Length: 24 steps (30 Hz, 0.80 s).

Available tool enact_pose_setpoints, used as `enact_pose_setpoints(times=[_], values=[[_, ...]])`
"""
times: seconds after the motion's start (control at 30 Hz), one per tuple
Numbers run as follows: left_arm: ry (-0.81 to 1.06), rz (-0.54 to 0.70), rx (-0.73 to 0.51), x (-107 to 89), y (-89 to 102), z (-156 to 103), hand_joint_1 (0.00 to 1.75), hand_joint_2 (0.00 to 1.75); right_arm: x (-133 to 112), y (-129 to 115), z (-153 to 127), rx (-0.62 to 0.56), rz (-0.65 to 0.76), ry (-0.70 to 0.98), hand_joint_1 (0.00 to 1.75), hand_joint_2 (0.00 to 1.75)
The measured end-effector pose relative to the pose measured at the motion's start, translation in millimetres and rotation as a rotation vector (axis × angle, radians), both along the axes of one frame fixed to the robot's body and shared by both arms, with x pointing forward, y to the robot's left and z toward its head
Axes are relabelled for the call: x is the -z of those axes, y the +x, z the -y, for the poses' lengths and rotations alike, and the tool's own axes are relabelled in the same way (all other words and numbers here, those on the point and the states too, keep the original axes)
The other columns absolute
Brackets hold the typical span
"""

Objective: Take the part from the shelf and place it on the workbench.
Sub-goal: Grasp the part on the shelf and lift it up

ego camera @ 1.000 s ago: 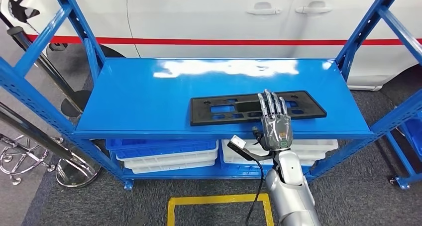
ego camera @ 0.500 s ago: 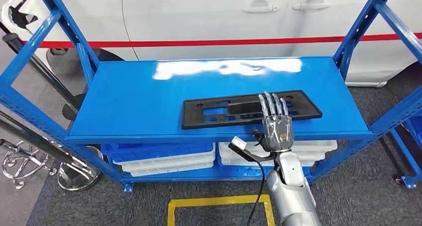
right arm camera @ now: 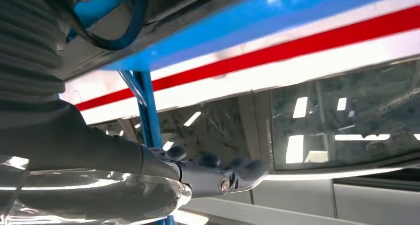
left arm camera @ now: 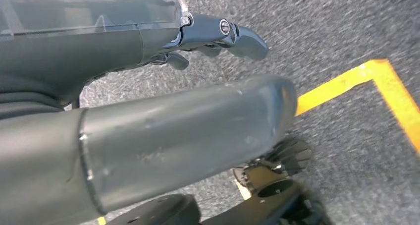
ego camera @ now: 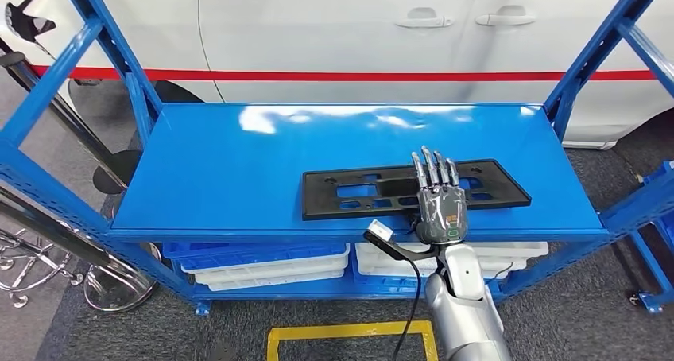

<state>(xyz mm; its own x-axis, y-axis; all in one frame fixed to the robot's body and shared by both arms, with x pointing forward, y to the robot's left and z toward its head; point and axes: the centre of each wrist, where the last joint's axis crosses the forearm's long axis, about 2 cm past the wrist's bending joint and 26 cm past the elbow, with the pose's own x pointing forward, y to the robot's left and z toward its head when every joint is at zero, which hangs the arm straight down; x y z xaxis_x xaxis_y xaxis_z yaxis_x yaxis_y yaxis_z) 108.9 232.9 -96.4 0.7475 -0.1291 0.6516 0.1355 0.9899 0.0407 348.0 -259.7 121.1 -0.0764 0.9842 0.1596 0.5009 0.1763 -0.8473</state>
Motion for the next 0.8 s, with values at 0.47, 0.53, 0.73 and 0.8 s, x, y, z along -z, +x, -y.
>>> enact_pose_setpoints(times=[0.47,0.53,0.73,0.8], values=[[0.001,0.004,-0.013,-0.7,2.8,0.3,0.00,0.00,3.6,-2.9,0.8,-0.001,-0.008,0.012,1.75,1.75],[0.000,0.009,-0.015,-1.1,4.4,0.3,0.00,0.00,3.2,-2.6,0.3,-0.005,-0.007,0.012,1.75,1.75],[0.004,0.017,-0.024,-1.4,5.8,-0.3,0.00,0.00,3.9,-2.8,-0.2,-0.021,-0.005,0.014,1.75,1.75],[0.011,0.022,-0.027,-1.8,7.7,-1.5,0.00,0.00,3.1,-2.1,-0.3,-0.030,0.000,0.015,1.75,1.75]])
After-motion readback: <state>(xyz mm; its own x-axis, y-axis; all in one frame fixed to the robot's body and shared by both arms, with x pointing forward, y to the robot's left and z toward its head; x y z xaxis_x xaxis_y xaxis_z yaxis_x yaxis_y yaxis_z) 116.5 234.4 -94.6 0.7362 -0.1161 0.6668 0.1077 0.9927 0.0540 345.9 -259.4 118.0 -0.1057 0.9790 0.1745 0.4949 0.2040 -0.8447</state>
